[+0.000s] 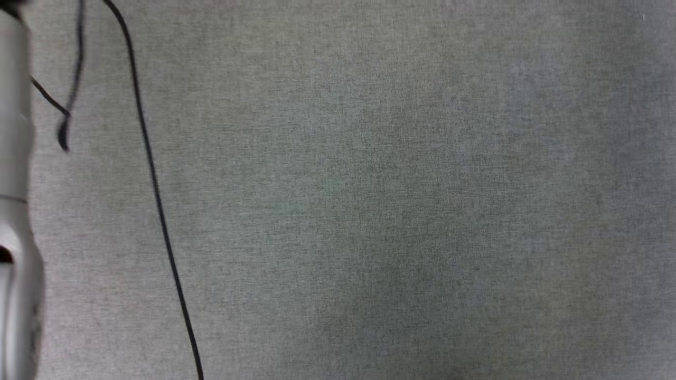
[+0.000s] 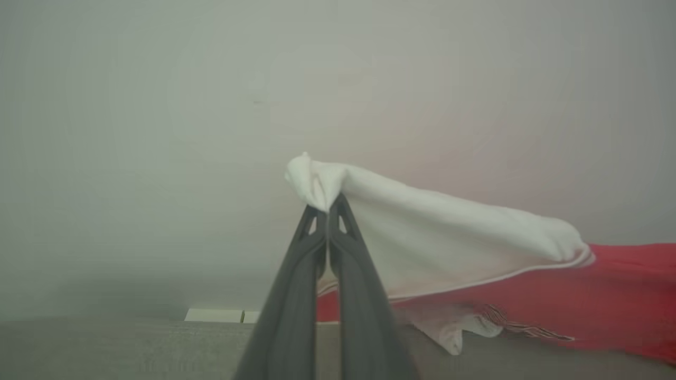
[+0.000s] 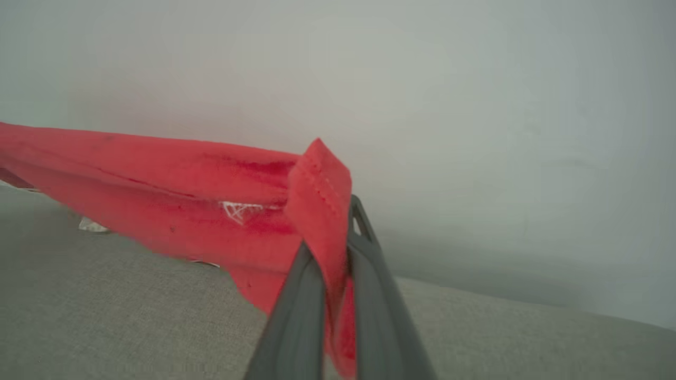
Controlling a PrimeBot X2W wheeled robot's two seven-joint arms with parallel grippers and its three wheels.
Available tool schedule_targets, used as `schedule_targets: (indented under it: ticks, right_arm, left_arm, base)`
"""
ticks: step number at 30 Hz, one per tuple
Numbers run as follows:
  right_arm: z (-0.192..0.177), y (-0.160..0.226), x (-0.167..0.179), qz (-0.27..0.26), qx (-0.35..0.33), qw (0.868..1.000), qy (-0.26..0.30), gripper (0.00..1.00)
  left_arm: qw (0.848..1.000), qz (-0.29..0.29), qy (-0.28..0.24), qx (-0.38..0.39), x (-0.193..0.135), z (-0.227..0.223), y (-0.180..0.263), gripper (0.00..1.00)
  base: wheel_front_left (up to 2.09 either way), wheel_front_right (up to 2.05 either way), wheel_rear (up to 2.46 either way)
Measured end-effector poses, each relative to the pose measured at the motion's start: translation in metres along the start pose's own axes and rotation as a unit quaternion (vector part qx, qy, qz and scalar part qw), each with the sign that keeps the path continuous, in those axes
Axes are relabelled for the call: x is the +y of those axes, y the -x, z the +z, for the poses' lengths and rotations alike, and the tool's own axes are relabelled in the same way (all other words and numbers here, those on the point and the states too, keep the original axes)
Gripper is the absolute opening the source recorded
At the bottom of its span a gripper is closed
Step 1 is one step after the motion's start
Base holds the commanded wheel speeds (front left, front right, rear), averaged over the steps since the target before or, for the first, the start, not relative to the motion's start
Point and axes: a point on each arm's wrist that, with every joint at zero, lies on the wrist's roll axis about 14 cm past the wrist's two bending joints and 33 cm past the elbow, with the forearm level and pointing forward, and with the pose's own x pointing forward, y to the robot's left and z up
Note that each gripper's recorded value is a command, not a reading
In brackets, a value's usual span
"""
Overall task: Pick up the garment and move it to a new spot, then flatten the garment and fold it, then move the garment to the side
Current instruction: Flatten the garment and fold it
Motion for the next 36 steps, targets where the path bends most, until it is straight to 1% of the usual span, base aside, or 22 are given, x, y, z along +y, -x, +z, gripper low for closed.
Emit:
schedule_targets:
  ticks: [2,5,9,12,19,25,31,36]
  right_arm:
    - [-0.020,0.009,0.007,0.007,0.011,1.000,-0.007,0.00]
    - [-0.055,0.033,0.014,0.014,0.042,0.999,-0.024,0.00]
    - [-0.077,0.065,0.021,0.020,0.062,0.997,-0.038,0.00]
    - [-0.099,0.095,0.023,0.022,0.089,0.995,-0.043,0.00]
    - [-0.114,0.155,0.024,0.023,0.110,0.992,-0.055,0.00]
    - [-0.121,0.204,0.027,0.028,0.116,0.991,-0.059,0.00]
    - [-0.131,0.253,0.035,0.032,0.117,0.990,-0.070,0.00]
    - [-0.147,0.297,0.038,0.021,0.125,0.987,-0.095,0.00]
  left_arm:
    - [1.000,0.002,0.012,0.017,0.002,-0.019,0.014,0.00]
    - [0.998,0.011,0.025,0.061,0.010,-0.055,0.048,0.00]
    - [0.994,0.024,0.046,0.096,0.018,-0.080,0.092,0.00]
    - [0.991,0.034,0.057,0.120,0.023,-0.097,0.129,0.00]
    - [0.987,0.059,0.068,0.132,0.035,-0.099,0.202,0.00]
    - [0.985,0.087,0.078,0.130,0.041,-0.091,0.261,0.00]
    - [0.980,0.108,0.088,0.141,0.039,-0.086,0.320,0.00]
    - [0.973,0.128,0.103,0.160,0.034,-0.084,0.366,0.00]
  base:
    - [0.00,0.00,0.00]
    - [0.00,0.00,0.00]
    - [0.00,0.00,0.00]
    - [0.00,0.00,0.00]
    - [0.00,0.00,0.00]
    - [0.00,0.00,0.00]
    - [0.00,0.00,0.00]
    - [0.00,0.00,0.00]
